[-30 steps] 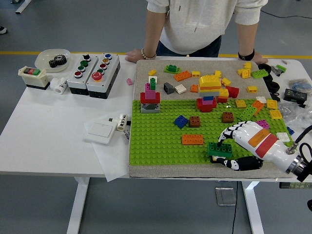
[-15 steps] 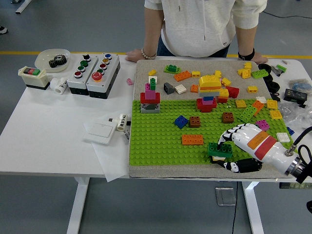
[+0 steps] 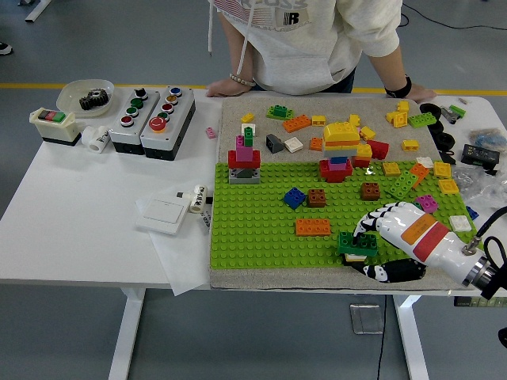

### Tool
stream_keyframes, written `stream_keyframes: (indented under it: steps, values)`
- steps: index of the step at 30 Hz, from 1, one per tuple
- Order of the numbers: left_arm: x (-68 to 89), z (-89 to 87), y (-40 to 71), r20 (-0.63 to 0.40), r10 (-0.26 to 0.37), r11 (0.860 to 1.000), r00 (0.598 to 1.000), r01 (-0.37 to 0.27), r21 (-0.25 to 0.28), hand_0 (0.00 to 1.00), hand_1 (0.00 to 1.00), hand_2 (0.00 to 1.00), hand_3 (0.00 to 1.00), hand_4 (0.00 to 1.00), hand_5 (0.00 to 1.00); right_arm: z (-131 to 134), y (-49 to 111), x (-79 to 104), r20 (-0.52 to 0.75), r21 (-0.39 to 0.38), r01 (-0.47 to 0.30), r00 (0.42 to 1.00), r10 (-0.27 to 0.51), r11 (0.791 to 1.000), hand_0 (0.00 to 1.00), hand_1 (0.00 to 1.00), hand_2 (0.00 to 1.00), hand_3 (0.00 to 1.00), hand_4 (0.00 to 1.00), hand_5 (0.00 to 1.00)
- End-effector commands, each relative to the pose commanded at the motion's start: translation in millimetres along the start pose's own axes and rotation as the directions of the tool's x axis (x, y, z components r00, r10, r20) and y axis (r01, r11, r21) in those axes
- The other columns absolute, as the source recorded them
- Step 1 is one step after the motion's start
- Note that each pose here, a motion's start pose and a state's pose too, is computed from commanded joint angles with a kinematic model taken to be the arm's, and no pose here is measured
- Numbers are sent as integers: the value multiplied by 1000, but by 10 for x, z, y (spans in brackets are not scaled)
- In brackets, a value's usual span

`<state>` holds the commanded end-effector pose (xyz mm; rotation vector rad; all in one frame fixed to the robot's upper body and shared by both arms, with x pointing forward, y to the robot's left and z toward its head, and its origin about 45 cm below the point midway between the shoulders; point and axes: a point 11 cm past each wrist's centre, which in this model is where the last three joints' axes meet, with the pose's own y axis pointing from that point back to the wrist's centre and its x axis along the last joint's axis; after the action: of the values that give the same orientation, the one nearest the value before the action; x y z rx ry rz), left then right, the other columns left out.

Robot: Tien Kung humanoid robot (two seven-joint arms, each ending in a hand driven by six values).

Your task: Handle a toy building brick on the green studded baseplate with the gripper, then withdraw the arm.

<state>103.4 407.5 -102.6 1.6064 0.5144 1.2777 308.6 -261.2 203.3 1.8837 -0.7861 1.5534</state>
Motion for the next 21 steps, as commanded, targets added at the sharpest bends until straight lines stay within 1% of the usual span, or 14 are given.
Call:
stream_keyframes:
  steps: [21]
  values:
    - [4,6,-1,4,-1,1000,1000,1,-1,734,742,753,613,662,628,0,3,-14,4,-2,0,1000,0,1000,516,540,595,508,770,494]
